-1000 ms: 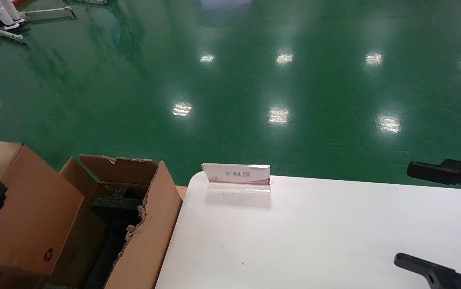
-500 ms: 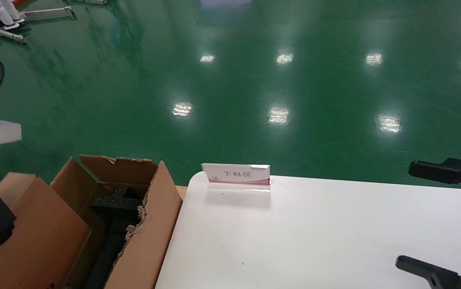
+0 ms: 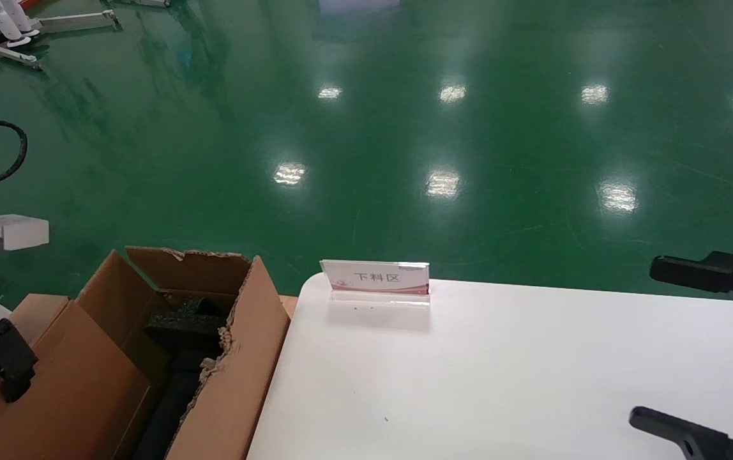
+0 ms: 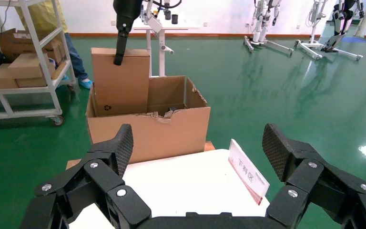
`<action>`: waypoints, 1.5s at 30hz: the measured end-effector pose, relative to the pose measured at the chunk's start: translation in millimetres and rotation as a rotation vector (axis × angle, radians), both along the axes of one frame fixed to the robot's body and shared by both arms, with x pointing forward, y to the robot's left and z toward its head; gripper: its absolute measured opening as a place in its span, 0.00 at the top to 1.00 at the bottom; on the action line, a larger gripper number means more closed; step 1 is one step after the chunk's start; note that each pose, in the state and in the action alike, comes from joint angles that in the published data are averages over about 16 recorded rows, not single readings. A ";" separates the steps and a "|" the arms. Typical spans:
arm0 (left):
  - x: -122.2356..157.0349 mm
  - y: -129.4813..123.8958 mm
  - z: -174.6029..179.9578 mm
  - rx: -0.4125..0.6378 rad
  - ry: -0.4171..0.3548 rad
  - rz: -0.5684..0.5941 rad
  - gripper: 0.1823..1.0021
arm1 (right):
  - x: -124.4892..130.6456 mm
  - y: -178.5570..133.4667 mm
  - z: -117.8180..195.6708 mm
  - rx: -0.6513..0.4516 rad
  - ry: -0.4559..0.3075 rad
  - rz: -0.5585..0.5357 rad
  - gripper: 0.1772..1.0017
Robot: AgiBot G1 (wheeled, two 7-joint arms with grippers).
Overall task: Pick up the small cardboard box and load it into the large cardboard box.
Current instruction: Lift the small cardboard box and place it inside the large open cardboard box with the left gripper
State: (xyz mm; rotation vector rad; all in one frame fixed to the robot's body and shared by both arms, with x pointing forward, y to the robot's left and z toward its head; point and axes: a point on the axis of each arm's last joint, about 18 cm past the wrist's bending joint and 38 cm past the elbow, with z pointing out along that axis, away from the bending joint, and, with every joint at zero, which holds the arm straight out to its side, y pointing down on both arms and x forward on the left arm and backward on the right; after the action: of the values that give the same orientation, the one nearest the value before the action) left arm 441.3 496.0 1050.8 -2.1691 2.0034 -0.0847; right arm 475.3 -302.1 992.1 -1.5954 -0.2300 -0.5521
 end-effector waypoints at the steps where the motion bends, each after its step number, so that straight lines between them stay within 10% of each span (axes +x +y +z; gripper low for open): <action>1: 1.2 1.0 -0.3 0.001 -0.002 0.000 0.70 | 0.0 0.0 0.0 0.000 0.000 0.000 0.01; 45: 49.6 26.6 -20.1 0.121 -0.047 0.051 0.71 | 0.0 0.0 0.0 0.000 0.000 0.000 0.01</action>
State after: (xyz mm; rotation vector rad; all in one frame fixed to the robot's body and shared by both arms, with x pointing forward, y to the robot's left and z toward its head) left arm 490.9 522.5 1030.6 -2.1211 1.8761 -0.0077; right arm 475.3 -302.1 992.1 -1.5954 -0.2299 -0.5522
